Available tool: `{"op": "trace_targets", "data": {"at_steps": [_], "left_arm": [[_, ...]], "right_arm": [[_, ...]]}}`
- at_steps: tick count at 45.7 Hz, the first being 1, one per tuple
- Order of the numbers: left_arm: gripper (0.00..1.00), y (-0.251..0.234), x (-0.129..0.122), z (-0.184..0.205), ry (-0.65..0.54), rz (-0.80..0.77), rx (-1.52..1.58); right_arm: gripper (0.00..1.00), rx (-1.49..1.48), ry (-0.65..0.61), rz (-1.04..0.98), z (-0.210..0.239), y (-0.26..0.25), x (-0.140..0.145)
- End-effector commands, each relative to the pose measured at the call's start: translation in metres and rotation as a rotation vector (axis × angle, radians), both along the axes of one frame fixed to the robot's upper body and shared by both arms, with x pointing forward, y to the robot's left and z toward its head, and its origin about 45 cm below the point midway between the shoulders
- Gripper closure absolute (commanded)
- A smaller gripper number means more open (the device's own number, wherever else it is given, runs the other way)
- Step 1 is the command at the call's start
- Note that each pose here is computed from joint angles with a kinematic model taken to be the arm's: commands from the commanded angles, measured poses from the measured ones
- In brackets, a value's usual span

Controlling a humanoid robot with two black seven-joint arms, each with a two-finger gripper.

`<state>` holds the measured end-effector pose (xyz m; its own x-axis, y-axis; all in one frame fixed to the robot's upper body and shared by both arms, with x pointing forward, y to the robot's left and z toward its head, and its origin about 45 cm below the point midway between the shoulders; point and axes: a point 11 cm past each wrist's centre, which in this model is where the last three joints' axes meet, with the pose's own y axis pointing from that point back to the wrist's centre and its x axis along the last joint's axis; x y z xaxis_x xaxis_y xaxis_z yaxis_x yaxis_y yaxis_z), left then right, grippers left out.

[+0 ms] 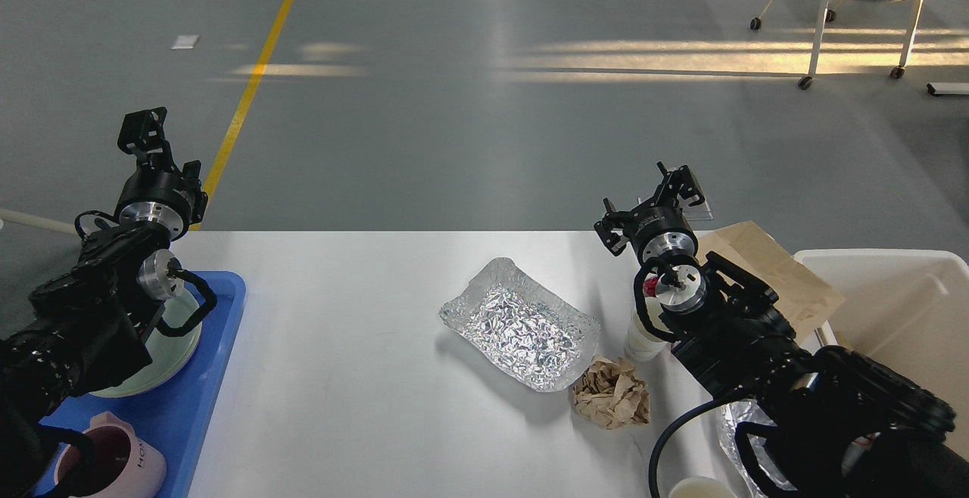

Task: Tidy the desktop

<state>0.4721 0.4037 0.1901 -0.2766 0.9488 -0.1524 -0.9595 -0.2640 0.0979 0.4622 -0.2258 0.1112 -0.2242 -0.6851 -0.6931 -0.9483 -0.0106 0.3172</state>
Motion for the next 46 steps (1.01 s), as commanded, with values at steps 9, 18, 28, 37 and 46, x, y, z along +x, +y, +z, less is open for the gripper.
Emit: {"op": "trace_targets", "data": {"at_steps": [9,18,28,37,46], "left_arm": [[0.04,-0.025,0.001,-0.007,-0.074,0.027,-0.102],[0.04,-0.039,0.002,-0.011,-0.076,0.008,-0.117],[0.04,-0.075,0.003,-0.013,-0.152,-0.020,-0.136],[0.04,-0.080,-0.005,-0.003,-0.321,0.012,-0.095],[0.04,-0.080,-0.013,-0.004,-0.382,0.019,-0.062]], "right_arm": [[0.00,0.000,0.000,0.000,0.000,0.000,0.000],[0.00,0.000,0.000,0.000,0.000,0.000,0.000],[0.00,0.000,0.000,0.000,0.000,0.000,0.000],[0.00,0.000,0.000,0.000,0.000,0.000,0.000],[0.00,0.000,0.000,0.000,0.000,0.000,0.000]]}}
